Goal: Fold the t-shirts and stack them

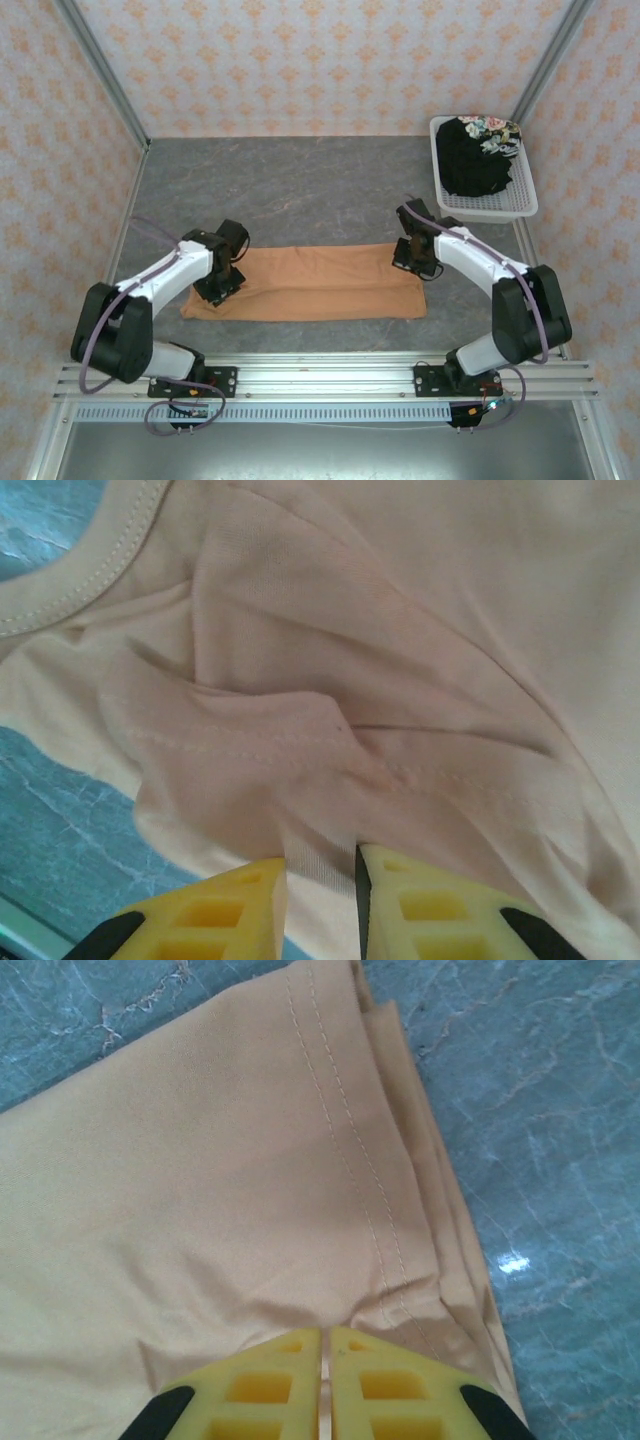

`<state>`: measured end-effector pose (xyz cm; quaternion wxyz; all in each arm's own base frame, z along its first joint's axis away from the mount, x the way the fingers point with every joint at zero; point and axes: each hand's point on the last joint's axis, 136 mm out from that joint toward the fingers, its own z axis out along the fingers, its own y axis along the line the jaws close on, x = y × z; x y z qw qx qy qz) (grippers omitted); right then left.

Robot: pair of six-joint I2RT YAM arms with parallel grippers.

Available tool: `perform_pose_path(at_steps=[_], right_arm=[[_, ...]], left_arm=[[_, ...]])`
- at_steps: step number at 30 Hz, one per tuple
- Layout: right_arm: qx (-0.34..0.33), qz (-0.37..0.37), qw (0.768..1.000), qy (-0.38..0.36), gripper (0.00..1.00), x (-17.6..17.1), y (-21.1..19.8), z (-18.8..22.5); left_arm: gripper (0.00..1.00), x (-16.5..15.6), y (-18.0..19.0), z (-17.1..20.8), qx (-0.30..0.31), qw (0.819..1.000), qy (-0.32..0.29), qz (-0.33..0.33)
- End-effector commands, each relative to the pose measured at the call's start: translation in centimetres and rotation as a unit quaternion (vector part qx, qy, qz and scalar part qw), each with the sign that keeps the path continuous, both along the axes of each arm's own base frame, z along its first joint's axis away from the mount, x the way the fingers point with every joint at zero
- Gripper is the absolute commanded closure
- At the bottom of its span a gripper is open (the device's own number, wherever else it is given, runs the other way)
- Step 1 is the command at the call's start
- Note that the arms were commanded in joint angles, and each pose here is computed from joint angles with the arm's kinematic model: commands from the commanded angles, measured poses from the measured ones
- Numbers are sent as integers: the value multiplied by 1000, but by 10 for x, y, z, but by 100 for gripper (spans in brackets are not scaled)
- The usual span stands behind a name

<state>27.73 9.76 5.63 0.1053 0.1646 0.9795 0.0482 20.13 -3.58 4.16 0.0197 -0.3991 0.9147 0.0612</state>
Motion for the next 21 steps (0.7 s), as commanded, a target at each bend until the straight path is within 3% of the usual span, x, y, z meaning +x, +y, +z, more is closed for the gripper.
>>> perform_pose_path(at_steps=[1, 8, 12, 16, 21], right_arm=[[-14, 7, 1000, -5, 90, 16, -3, -4], [-58, 14, 998, 33, 91, 37, -11, -28], [-83, -4, 993, 87, 95, 26, -23, -46], [-106, -44, 986, 125, 96, -3, -40, -50], [-79, -82, 984, 139, 96, -40, -38, -48]], left_arm=[[77, 6, 12, -13, 21, 999, 8, 24], [81, 15, 28, -37, 50, 997, 50, 20], [81, 39, 27, -41, 49, 997, 52, 14], [82, 91, 21, -40, 48, 998, 44, -5], [81, 187, -7, -41, 17, 999, 0, -27]])
